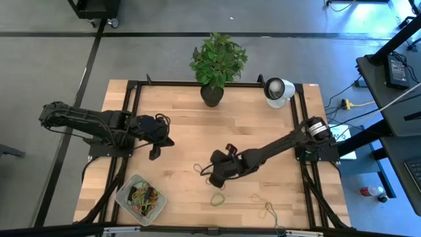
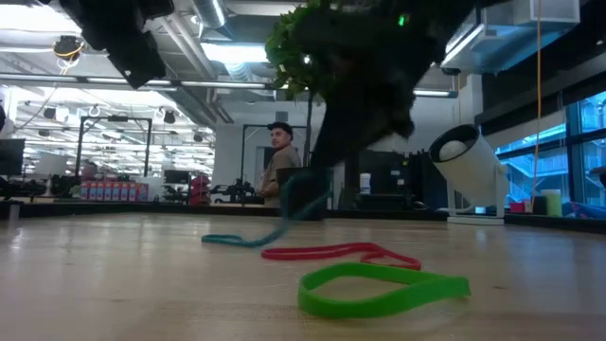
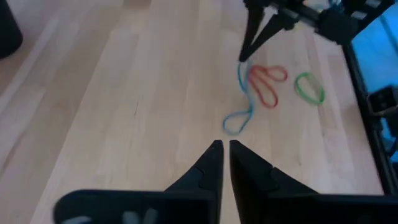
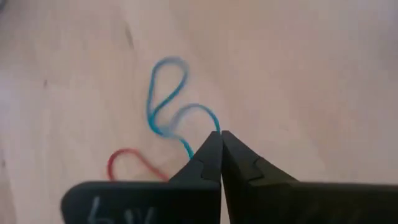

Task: Pick and place rubber bands into bin
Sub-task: Put the top blue rubber band into the gray bin

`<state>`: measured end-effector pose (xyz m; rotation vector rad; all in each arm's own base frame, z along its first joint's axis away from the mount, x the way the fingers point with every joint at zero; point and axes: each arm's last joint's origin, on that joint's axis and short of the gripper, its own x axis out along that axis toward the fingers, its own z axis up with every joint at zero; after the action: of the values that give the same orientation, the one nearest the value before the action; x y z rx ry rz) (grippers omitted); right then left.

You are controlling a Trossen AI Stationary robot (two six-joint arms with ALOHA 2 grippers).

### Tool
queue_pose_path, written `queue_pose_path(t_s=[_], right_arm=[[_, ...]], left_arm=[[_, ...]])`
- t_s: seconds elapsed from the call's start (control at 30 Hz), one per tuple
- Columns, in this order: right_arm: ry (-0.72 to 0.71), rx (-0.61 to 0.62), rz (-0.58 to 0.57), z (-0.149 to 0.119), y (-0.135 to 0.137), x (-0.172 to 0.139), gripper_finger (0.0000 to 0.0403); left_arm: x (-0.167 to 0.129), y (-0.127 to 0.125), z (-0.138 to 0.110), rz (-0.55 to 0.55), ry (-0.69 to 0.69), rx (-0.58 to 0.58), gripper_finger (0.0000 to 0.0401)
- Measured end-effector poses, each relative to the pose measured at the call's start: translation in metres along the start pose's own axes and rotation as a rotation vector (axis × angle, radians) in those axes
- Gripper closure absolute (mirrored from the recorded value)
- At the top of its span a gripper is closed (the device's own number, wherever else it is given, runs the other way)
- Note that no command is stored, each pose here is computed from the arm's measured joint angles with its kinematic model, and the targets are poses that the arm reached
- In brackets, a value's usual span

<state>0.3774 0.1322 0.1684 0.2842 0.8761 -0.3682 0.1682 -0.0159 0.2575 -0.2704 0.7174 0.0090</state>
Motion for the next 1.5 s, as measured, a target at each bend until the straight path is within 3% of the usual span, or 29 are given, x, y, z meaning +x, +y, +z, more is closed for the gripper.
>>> queue_pose_path(t_s=[0.3, 0.57, 0.77, 1.07, 1.5], right_arm=[[-0.155, -0.031, 0.031, 0.027, -0.004, -0.047, 0.0401], [-0.279, 0.025, 0.113, 0.048, -0.008, -0.081, 0.0401], [-0.43, -0.003, 0.194, 0.066, -0.007, -0.107, 0.0402], [-0.665, -0.136, 0.248, 0.087, -0.003, -0.132, 0.0401], [-0.661, -0.177, 0.223, 0.087, -0.006, -0.133, 0.0401]], left_arm=[[0.006, -0.003, 0.014, -0.005, -0.125, 0.004, 0.0279], [0.014, -0.007, 0.031, 0.0, -0.284, 0.011, 0.0203], [0.02, -0.012, 0.048, -0.026, -0.439, 0.001, 0.0196], [0.044, -0.016, 0.058, -0.072, -0.497, 0.005, 0.0196], [0.057, -0.02, 0.063, -0.176, -0.518, 0.002, 0.0196]])
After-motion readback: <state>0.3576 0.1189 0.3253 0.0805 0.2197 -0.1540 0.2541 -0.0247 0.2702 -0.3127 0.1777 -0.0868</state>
